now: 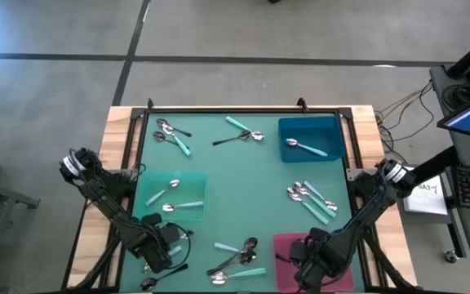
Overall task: Sort silverware by color (type)
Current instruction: Put the blue spoon into the green bin
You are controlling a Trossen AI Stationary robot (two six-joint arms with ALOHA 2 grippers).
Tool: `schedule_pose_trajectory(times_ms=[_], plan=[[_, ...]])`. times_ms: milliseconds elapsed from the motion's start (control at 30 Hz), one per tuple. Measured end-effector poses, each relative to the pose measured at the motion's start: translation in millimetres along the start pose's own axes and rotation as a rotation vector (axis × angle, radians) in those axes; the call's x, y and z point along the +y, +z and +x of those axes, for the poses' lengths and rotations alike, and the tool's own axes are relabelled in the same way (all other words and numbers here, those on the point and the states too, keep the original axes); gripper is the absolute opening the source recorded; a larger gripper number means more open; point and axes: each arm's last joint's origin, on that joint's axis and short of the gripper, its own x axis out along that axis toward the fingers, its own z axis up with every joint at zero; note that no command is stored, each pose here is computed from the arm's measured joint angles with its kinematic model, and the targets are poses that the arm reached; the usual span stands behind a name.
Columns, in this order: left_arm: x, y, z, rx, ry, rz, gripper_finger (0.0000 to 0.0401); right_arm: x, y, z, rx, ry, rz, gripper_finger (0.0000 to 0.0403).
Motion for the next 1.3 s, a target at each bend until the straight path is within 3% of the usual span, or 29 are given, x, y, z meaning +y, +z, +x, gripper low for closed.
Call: schedule_pose_trajectory(times_ms=[167,333,467,600,733,1000,1133,1300], plan=[[-6,4,-21,-0.027,-0.028,-0.014,0.0026,3,1,-5,-0.002,0.015,-0.016,0.0133],[-18,14,-59,-0.162,-0.08,0.006,0.0025,8,2,-13,-0.02,0.044,-0.062,0.0132],[-15,20,-91,-0.259,0.034,0.035,0.0025,10,5,-17,-0.065,0.045,-0.11,0.0132],[0,23,-118,-0.326,0.242,0.065,0.0028,10,10,-17,-0.13,0.036,-0.13,0.0132],[21,27,-133,-0.325,0.388,0.07,0.0032,13,20,-19,-0.218,0.065,-0.166,0.0132],[67,31,-106,-0.305,0.432,-0.029,0.0037,21,52,-28,-0.483,0.144,-0.277,0.0132],[86,31,-88,-0.335,0.371,-0.159,0.0055,18,63,-31,-0.577,0.103,-0.317,0.0134],[96,28,-78,-0.383,0.247,-0.22,0.0089,11,75,-32,-0.61,0.064,-0.339,0.0131]])
